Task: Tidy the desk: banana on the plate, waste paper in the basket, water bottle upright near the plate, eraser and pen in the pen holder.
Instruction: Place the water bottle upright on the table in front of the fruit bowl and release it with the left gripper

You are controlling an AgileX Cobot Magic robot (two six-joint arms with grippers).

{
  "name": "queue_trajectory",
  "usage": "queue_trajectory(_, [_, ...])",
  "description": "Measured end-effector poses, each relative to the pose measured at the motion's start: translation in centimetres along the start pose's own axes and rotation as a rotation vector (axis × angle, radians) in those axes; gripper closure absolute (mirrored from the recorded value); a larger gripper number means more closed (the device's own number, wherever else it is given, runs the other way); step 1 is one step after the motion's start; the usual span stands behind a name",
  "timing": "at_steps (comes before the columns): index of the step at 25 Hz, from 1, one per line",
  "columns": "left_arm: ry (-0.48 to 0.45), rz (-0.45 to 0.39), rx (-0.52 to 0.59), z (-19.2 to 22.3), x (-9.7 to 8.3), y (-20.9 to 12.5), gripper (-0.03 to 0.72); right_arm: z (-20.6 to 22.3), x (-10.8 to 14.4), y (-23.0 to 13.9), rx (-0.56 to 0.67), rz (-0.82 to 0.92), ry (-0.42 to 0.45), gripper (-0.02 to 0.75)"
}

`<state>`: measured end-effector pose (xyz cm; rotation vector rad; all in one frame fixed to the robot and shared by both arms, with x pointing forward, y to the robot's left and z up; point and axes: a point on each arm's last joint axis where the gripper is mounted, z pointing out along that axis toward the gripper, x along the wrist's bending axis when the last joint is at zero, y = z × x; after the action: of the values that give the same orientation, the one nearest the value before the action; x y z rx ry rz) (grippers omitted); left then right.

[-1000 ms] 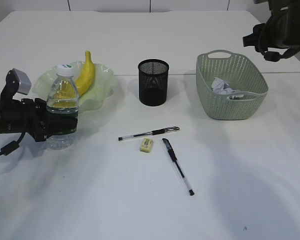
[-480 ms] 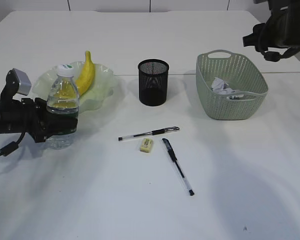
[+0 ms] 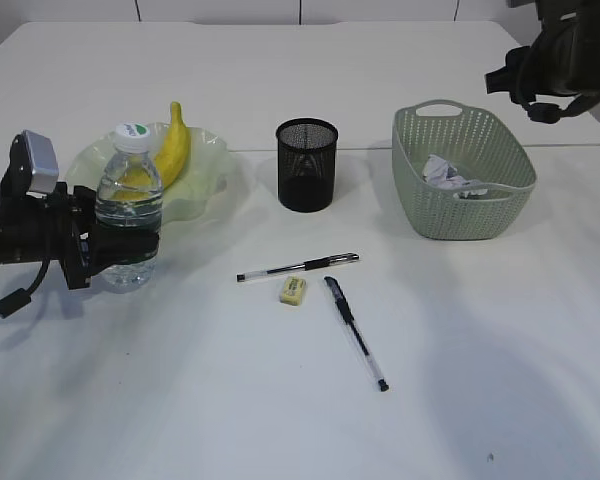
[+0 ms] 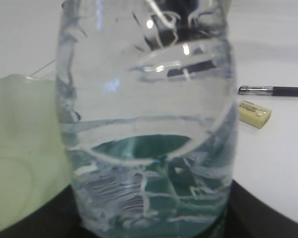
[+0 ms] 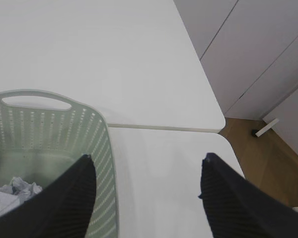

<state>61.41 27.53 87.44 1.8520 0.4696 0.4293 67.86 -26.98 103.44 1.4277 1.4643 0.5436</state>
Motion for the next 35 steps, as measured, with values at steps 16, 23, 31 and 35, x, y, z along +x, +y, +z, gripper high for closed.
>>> queue_trajectory(16, [-0.023, -0.024, -0.031, 0.9, 0.0, -1.9, 0.314, 0.0, 0.0, 0.0, -0.001, 0.001, 0.002, 0.242])
queue_trajectory(23, [-0.025, -0.027, -0.045, 1.3, 0.3, -2.4, 0.314, 0.0, 0.0, 0.0, -0.001, 0.001, 0.002, 0.242])
queue_trajectory(31, [-0.038, -0.084, -0.109, 1.8, 0.0, -3.7, 0.314, 0.0, 0.0, 0.0, -0.001, 0.001, 0.002, 0.242])
queue_trajectory(35, [-0.039, -0.083, -0.111, 1.9, 0.1, -3.6, 0.314, 0.0, 0.0, 0.0, -0.001, 0.001, 0.002, 0.242])
